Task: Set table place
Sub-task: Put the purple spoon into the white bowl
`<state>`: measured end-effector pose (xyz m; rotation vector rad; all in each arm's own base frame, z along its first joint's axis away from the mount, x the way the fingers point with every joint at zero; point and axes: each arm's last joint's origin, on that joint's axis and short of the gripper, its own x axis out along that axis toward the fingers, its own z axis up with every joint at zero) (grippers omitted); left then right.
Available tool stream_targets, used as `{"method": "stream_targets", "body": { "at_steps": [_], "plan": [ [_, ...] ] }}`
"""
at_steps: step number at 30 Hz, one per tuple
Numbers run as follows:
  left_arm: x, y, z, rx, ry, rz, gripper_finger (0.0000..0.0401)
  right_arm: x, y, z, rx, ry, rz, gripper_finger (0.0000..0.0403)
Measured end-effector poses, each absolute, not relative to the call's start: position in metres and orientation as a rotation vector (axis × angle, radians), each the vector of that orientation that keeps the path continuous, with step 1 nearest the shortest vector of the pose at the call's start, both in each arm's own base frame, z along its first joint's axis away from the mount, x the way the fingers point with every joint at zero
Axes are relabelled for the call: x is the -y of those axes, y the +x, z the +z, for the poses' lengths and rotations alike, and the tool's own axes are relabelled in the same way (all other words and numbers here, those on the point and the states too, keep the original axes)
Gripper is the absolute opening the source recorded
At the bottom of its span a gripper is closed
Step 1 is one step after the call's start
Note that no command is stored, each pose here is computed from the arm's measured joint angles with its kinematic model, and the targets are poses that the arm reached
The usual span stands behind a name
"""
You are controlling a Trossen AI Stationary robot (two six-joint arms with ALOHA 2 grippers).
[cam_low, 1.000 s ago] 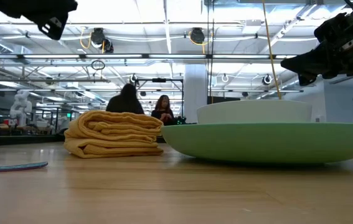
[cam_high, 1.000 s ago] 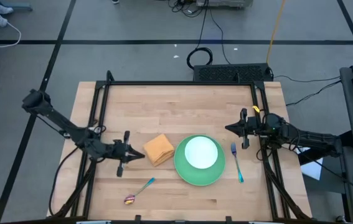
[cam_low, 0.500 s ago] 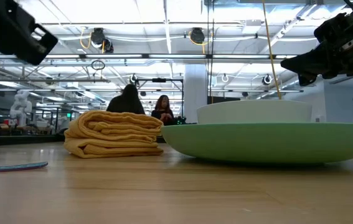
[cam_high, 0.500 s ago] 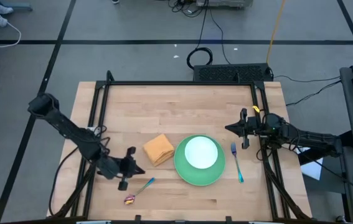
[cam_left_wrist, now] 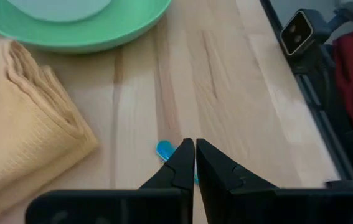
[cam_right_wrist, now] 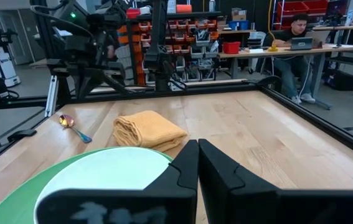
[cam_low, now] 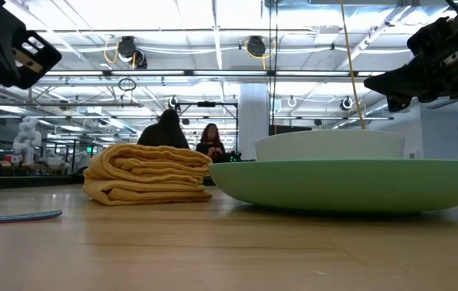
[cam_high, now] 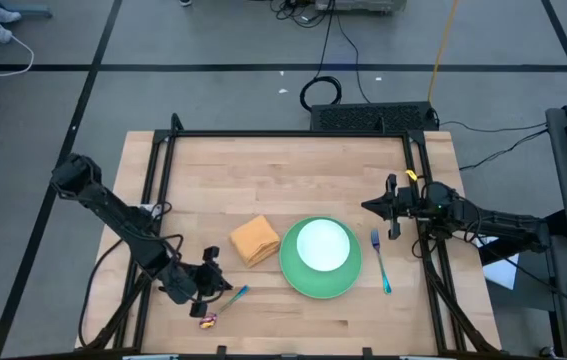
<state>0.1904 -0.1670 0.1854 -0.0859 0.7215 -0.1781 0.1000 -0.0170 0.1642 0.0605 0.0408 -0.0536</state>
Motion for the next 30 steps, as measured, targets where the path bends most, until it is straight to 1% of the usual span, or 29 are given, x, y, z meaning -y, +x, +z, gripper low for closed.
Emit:
{"method": "stream_targets", "body": {
  "at_steps": [12, 16, 19, 24, 30],
  "plan": [
    [0.171, 0.191, 0.177, -0.806, -0.294, -0.142, 0.0019, 0.017, 0.1, 0.164, -0.042, 0.06, -0.053, 0.0],
    [0.172, 0.191, 0.176, -0.816, -0.322, -0.146, 0.0019, 0.017, 0.1, 0.164, -0.042, 0.06, -0.053, 0.0],
    [0.175, 0.189, 0.178, -0.813, -0.3, -0.155, 0.0018, 0.017, 0.1, 0.164, -0.041, 0.06, -0.053, 0.0],
    [0.188, 0.195, 0.196, -0.797, -0.227, -0.14, 0.0004, 0.017, 0.1, 0.164, -0.042, 0.06, -0.053, 0.0],
    [0.21, 0.211, 0.207, -0.932, -0.071, -0.053, 0.0003, 0.017, 0.101, 0.163, -0.051, 0.062, -0.054, 0.0]
  ]
}}
